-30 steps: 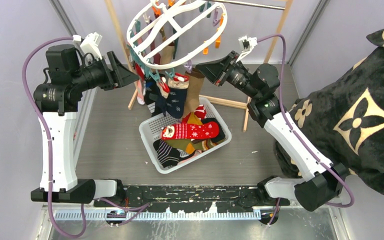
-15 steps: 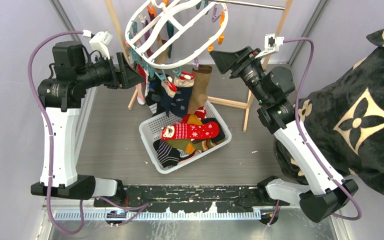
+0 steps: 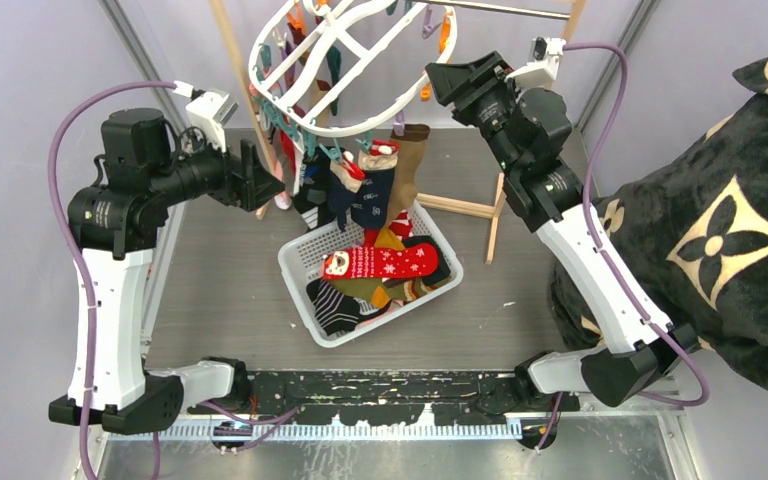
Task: Clip the socks to the hanger
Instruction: Rotate the hanger at the clothesline.
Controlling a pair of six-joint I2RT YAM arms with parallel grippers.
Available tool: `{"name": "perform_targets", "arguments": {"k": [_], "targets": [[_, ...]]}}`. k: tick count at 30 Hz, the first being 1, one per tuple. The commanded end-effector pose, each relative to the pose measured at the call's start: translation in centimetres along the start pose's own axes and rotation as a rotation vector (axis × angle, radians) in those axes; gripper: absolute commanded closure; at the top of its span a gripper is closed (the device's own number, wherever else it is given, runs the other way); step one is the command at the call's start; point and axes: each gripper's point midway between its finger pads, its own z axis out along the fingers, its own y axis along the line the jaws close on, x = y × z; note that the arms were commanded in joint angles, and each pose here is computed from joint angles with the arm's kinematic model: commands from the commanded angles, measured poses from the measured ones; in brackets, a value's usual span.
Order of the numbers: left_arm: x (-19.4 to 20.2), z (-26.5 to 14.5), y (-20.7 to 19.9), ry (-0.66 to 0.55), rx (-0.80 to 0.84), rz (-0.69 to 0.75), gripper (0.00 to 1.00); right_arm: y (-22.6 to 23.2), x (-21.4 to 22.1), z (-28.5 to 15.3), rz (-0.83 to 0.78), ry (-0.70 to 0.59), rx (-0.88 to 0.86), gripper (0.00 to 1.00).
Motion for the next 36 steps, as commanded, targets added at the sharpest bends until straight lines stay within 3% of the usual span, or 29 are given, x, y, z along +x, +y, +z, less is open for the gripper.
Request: {"name": "perform_targets", "arguments": {"k": [1,13,19,23,32,36], "targets": [[0.3,-0.2,0.4,-0.013,-0.022,0.052,0.27,1.5,-2.5,-0.1,0.041,-0.068,0.004,0.43],[1.3,-0.9,0.1,-0.012,-0.024,0.067,0.21,0.9,-1.8,2.1,0.095,-0.072,0.046,0.49],[2.3,-0.7,0.5,-0.004,-0.042,0.061,0.20,2.3,-1.2,1.9,0.103,-0.076,0.027,0.74],[2.0,-0.4,0.7,-0.019,-0.051,0.036,0.18,3.7,-0.3,0.7,0.086,-0.088,0.023,0.84],[2.5,0.8,1.5,-0.008,-0.059,0.033,0.14,4.9,-0.1,-2.1,0.197,-0.211,0.067,0.83],[1.4,0.6,1.4,-0.040,-0.067,0.046,0.07,6.7,1.6,-2.6,0.254,-0.248,0.066,0.85]]}}
